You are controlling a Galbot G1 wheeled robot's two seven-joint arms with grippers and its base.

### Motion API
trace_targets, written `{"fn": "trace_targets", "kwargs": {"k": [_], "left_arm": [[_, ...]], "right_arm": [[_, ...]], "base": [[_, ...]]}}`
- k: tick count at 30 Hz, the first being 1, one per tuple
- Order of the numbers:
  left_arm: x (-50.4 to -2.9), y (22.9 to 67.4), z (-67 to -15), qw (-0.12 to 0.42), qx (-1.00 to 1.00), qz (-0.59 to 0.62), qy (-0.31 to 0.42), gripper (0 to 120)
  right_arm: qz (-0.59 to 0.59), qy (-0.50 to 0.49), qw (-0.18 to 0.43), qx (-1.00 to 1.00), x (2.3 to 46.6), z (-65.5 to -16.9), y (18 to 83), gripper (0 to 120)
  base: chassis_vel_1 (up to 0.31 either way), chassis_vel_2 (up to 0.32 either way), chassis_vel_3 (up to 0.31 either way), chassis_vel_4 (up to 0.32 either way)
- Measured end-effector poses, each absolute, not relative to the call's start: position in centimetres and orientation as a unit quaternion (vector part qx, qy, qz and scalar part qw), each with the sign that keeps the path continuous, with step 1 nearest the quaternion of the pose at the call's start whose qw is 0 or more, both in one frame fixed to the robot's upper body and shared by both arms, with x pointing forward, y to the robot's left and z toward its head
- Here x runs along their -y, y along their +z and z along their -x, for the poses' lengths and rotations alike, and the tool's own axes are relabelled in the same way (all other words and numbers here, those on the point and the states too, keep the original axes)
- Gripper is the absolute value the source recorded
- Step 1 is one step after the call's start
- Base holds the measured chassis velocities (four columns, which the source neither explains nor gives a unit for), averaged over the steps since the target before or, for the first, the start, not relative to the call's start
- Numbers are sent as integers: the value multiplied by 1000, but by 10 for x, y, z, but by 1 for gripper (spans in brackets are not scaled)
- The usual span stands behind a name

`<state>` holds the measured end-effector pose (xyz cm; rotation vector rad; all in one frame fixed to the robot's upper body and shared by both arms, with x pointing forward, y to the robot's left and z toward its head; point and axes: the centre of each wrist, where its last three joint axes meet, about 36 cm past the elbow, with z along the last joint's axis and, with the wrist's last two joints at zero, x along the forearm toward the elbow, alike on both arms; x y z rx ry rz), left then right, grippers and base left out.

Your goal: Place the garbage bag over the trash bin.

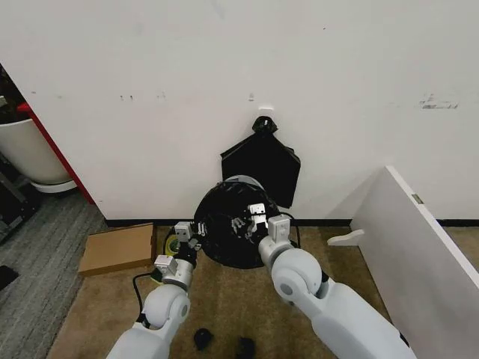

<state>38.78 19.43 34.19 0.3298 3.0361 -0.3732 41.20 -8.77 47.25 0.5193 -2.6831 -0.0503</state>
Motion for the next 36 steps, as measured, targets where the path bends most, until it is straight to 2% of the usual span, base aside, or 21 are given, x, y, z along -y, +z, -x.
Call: {"fn": "trace_targets", "kwargs": {"k": [7, 23, 29, 36], "left_arm": [[-194, 343, -387, 34, -986, -108, -121, 0], [-189, 351, -382, 40, -983, -113, -135, 0], [-188, 350, -376, 32, -982, -121, -138, 0], [-187, 350, -376, 31, -982, -123, -139, 0]], "right_arm": [[-164, 3, 215, 963, 82, -430, 464, 0], [-123, 39, 225, 966, 54, -476, 437, 0], [-90, 64, 174, 979, 56, -496, 419, 0], [-77, 103, 123, 984, 66, -497, 408, 0]], "base": [[0, 0, 0, 0], [0, 0, 0, 0], [0, 0, 0, 0], [0, 0, 0, 0]]}}
